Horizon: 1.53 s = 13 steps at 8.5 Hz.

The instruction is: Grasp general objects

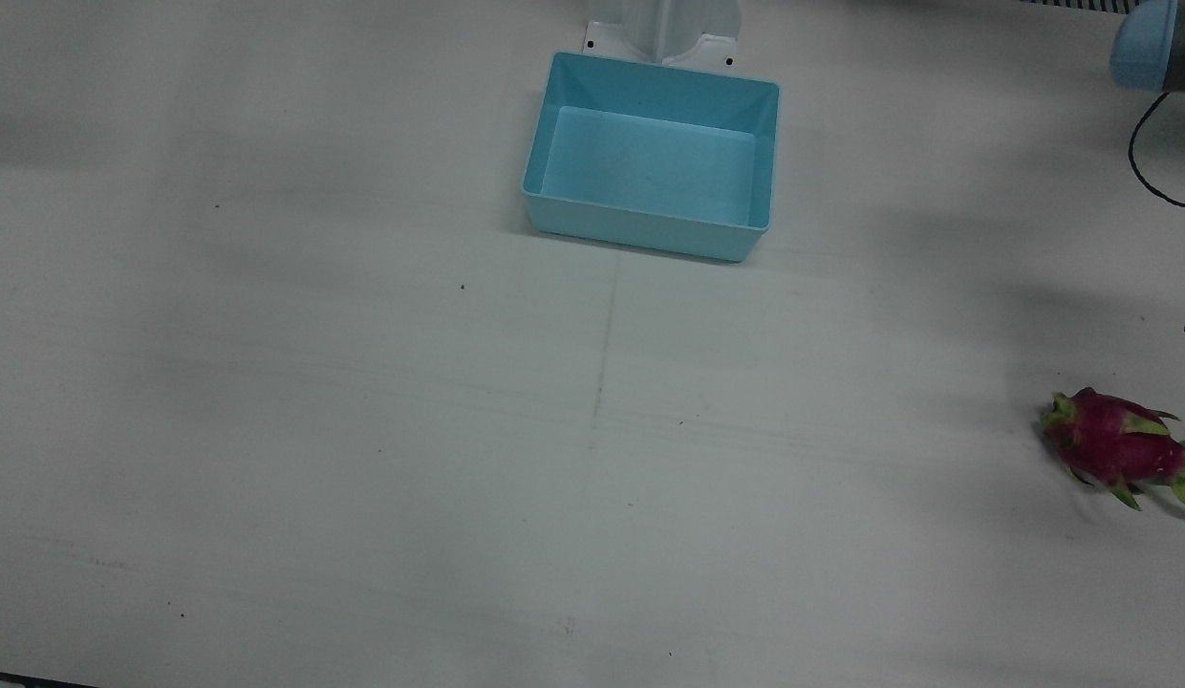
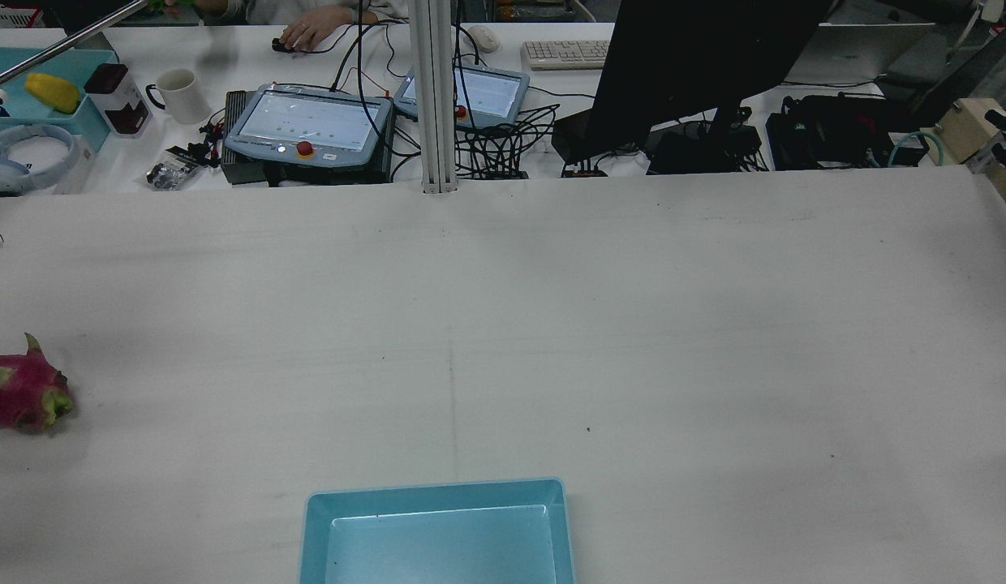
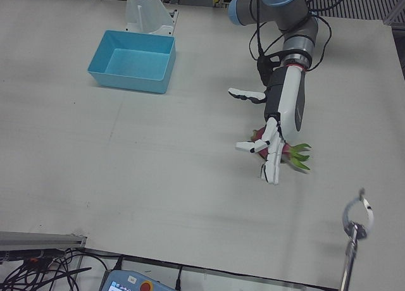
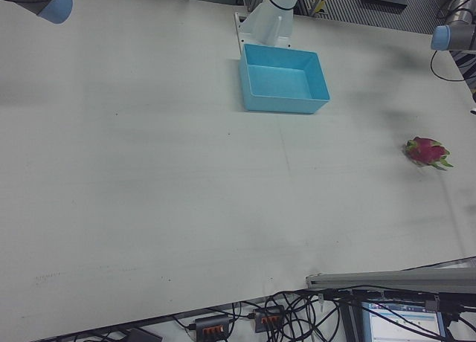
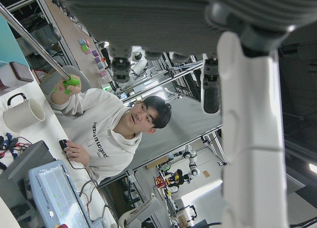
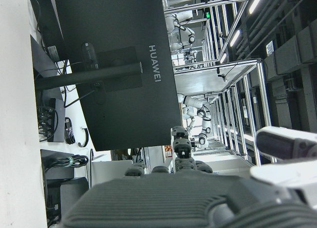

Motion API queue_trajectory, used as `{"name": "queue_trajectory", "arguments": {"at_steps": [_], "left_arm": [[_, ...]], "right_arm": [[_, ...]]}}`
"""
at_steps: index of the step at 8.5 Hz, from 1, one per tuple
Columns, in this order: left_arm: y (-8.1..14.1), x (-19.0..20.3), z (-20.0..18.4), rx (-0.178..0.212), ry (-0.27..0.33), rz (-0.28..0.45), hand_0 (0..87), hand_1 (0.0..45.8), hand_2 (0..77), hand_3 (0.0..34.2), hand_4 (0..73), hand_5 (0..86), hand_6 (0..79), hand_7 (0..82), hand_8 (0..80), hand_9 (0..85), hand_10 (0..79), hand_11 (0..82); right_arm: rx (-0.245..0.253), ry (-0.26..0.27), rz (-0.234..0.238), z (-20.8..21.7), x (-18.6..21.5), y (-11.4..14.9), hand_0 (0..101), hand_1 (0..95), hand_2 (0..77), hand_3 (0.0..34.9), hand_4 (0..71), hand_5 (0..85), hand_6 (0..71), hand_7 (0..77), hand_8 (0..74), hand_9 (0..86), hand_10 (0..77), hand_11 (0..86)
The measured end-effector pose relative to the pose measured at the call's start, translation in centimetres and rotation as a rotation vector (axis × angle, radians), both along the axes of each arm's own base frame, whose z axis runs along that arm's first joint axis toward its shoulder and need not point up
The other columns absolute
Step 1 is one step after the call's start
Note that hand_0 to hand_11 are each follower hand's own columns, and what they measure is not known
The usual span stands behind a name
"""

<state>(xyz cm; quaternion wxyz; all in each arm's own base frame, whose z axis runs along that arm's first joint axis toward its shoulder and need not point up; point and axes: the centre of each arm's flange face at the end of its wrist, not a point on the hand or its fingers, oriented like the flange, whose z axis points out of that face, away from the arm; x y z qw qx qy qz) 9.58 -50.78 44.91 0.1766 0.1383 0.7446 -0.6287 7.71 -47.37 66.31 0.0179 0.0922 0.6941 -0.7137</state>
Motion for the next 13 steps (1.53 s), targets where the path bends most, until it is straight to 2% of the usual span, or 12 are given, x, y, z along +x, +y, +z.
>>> {"name": "queue_trajectory", "arguments": {"at_steps": [2, 5, 6, 9, 10, 11, 12, 13], "left_arm": [[0.1, -0.1, -0.5, 0.008, 0.005, 0.000, 54.7, 0.0, 0.5, 7.1, 1.1, 45.8, 0.0, 1.1, 1.1, 1.1, 20.2, 1.1], [0.3, -0.3, -1.0, 0.017, 0.011, 0.001, 54.5, 0.0, 0.5, 5.8, 1.1, 45.8, 0.0, 1.1, 1.1, 0.5, 20.2, 1.1], [0.3, -0.3, -1.1, 0.019, 0.012, -0.001, 54.5, 0.0, 0.5, 7.3, 1.1, 45.8, 0.0, 1.1, 1.1, 1.1, 20.2, 1.1], [0.4, -0.5, -1.2, 0.022, 0.011, 0.000, 54.4, 0.0, 0.5, 7.9, 1.6, 45.8, 0.0, 1.1, 1.1, 1.1, 20.2, 1.1], [0.7, -0.4, -2.1, 0.024, -0.001, 0.021, 54.4, 0.0, 0.5, 7.9, 1.6, 45.8, 0.0, 1.1, 1.1, 0.5, 20.2, 1.1], [0.9, -0.4, -3.4, 0.032, -0.031, 0.045, 54.4, 0.0, 0.5, 8.4, 1.6, 45.8, 0.0, 1.1, 1.1, 0.5, 20.2, 0.5], [1.0, -0.4, -4.6, 0.042, -0.089, 0.069, 54.6, 0.0, 0.5, 8.3, 3.3, 45.8, 0.0, 0.5, 1.1, 0.5, 20.2, 0.5], [1.3, -0.4, -5.4, 0.054, -0.173, 0.087, 56.2, 0.0, 0.5, 7.6, 6.0, 45.8, 0.0, 1.1, 1.1, 0.5, 20.2, 0.5]], "right_arm": [[0.000, 0.000, 0.000, 0.0, 0.0, 0.0, 0, 2.2, 68.7, 0.0, 0.0, 0.5, 0.0, 0.0, 0.0, 0.5, 0.0, 0.5], [0.000, 0.000, 0.000, 0.0, 0.0, 0.0, 0, 2.2, 68.7, 0.0, 0.0, 0.5, 0.0, 0.0, 0.0, 0.5, 0.0, 0.5], [0.000, 0.000, 0.000, 0.0, 0.0, 0.0, 0, 2.2, 68.7, 0.0, 0.0, 0.5, 0.0, 0.0, 0.0, 0.5, 0.0, 0.5], [0.000, 0.000, 0.000, 0.0, 0.0, 0.0, 0, 2.7, 68.7, 0.0, 0.0, 0.5, 0.0, 0.0, 0.0, 0.5, 0.0, 0.5], [0.000, 0.000, 0.000, 0.0, 0.0, 0.0, 0, 2.7, 68.7, 0.0, 0.0, 0.5, 0.0, 0.0, 0.0, 0.5, 0.0, 0.5], [0.000, 0.000, 0.000, 0.0, 0.0, 0.0, 0, 2.7, 68.7, 0.0, 0.0, 0.5, 0.0, 0.0, 0.0, 0.5, 0.0, 0.5], [0.000, 0.000, 0.001, 0.0, 0.0, 0.0, 0, 2.2, 68.7, 0.0, 0.0, 0.5, 0.0, 0.0, 0.0, 0.5, 0.0, 0.5], [0.001, 0.000, 0.001, -0.1, 0.1, 0.0, 0, 2.7, 68.7, 0.0, 0.0, 0.5, 0.0, 0.0, 0.0, 0.5, 0.0, 0.5]]}}
